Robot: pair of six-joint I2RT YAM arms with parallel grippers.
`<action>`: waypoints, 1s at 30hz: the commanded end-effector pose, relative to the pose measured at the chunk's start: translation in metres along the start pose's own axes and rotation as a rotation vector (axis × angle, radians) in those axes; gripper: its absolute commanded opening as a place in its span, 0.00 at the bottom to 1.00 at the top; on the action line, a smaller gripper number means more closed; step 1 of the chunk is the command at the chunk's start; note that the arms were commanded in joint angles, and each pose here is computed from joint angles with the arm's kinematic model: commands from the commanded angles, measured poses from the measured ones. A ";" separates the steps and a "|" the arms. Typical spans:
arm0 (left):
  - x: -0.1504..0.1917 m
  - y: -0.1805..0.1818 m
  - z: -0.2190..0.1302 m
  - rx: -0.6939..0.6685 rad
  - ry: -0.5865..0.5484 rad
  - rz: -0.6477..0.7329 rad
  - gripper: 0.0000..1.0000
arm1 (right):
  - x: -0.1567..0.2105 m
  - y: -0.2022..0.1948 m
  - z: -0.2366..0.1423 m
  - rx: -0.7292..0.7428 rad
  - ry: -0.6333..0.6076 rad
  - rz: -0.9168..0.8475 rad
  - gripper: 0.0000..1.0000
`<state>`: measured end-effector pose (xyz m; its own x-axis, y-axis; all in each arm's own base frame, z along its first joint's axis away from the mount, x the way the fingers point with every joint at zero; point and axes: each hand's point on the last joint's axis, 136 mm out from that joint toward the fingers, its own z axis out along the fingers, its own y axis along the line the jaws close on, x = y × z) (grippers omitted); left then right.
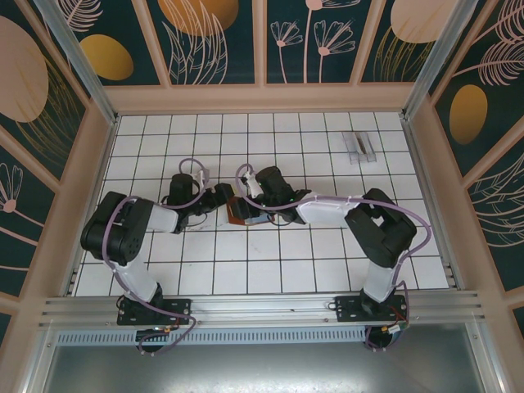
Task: Put the credit cards into the card holder
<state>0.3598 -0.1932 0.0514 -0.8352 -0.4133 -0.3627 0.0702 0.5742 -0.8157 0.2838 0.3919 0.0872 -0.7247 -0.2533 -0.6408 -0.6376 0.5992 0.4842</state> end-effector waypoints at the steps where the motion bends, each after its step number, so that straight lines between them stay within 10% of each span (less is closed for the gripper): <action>1: -0.001 0.031 -0.019 -0.131 -0.027 -0.078 0.75 | 0.006 0.010 0.009 -0.105 -0.003 0.015 0.60; 18: 0.004 0.043 -0.016 -0.185 -0.017 -0.043 0.79 | -0.009 0.043 -0.008 -0.267 -0.069 -0.022 0.62; 30: 0.020 0.054 0.002 -0.243 0.055 -0.026 0.69 | -0.003 -0.023 -0.024 0.054 -0.068 0.061 0.61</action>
<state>0.3733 -0.1740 0.0431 -0.8050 -0.4274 -0.4114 0.0146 0.6790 -0.7340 0.2942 0.3726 0.1117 -0.7164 -0.1393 -0.6837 -0.6171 0.5836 0.5277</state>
